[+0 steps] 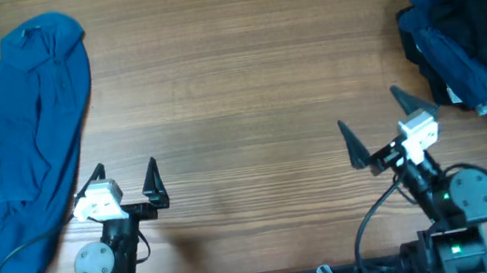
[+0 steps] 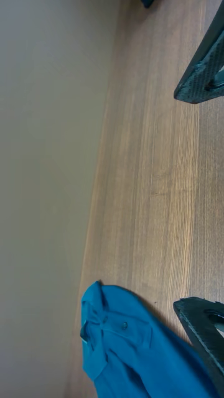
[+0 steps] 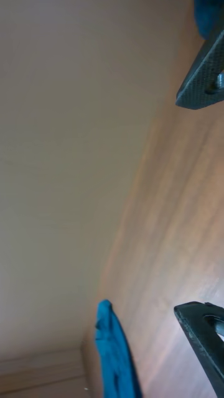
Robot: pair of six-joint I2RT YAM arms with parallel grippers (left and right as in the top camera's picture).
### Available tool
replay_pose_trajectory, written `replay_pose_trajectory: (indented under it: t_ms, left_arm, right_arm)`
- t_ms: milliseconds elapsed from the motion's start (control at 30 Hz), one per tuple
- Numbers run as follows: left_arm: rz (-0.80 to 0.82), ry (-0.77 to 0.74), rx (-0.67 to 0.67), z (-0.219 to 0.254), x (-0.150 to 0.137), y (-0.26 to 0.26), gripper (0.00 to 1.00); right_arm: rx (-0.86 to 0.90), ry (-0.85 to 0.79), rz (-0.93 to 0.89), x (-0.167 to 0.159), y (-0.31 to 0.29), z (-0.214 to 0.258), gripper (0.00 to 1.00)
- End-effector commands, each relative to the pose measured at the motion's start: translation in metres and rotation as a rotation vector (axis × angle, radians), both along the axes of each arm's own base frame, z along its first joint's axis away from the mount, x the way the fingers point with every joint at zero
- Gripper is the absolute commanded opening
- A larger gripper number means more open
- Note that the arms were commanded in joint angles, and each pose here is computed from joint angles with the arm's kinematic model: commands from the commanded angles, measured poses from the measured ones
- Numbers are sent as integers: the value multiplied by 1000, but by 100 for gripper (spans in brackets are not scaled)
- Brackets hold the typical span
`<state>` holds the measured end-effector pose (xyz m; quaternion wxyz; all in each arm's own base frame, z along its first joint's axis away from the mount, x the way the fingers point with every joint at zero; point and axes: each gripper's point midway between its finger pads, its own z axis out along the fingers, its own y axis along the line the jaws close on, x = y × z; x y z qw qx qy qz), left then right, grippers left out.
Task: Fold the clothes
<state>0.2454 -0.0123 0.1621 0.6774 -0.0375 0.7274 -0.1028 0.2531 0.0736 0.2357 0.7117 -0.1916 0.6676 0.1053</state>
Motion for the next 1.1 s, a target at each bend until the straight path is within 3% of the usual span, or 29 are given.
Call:
replay_pose_trajectory:
  t_ms: [0, 133, 233, 467, 1067]
  left_arm:
    - [20, -3, 16, -2, 0, 4, 100]
    - [20, -3, 16, -2, 0, 4, 100]
    - [20, -3, 16, -2, 0, 4, 100]
    - [20, -3, 16, -2, 0, 4, 100]
    - [20, -3, 16, -2, 0, 4, 100]
  right_arm:
    - [-12, -31, 29, -9, 4, -18, 100]
    - [1, -51, -28, -11, -5, -33, 100]
    - [81, 2, -111, -7, -19, -43, 100]
    - [61, 86, -172, -9, -29, -66, 100]
    - [67, 41, -198, -11, -33, -56, 100]
